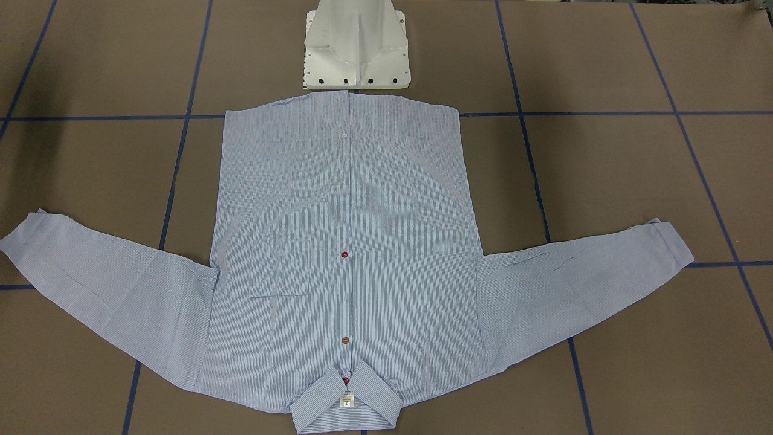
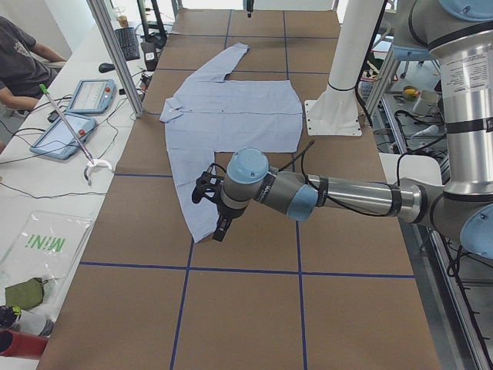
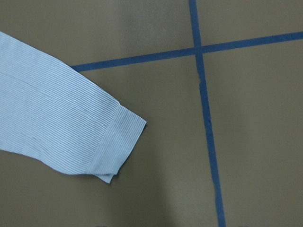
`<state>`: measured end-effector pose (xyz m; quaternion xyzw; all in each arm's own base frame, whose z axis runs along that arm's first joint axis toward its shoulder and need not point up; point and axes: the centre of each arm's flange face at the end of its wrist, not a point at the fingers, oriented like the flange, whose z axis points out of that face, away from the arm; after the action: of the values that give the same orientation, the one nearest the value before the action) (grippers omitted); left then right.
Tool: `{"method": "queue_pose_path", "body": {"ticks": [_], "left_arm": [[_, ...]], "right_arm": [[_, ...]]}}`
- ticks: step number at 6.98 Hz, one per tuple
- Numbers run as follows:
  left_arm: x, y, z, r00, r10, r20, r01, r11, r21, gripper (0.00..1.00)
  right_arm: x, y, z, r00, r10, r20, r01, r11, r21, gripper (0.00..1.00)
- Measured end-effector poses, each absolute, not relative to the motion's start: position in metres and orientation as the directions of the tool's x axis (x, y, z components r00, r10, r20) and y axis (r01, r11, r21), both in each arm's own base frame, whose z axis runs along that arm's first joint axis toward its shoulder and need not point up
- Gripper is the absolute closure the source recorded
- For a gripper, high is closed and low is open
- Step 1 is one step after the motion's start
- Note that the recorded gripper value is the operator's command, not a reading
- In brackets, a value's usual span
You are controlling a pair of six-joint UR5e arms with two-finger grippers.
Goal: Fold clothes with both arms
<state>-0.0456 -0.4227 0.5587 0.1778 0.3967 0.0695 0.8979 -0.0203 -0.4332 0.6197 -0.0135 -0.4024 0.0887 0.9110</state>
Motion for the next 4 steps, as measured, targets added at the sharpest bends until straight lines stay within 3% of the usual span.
{"method": "queue_pose_path", "body": {"ticks": [4], "left_arm": [[-0.045,-0.427,0.559,0.674,0.242,-0.698,0.036,0.933,0.358,0.00]], "right_arm": [[-0.093,-0.444,0.637,0.607,0.303,0.735,-0.280,0.947,-0.159,0.08]]}}
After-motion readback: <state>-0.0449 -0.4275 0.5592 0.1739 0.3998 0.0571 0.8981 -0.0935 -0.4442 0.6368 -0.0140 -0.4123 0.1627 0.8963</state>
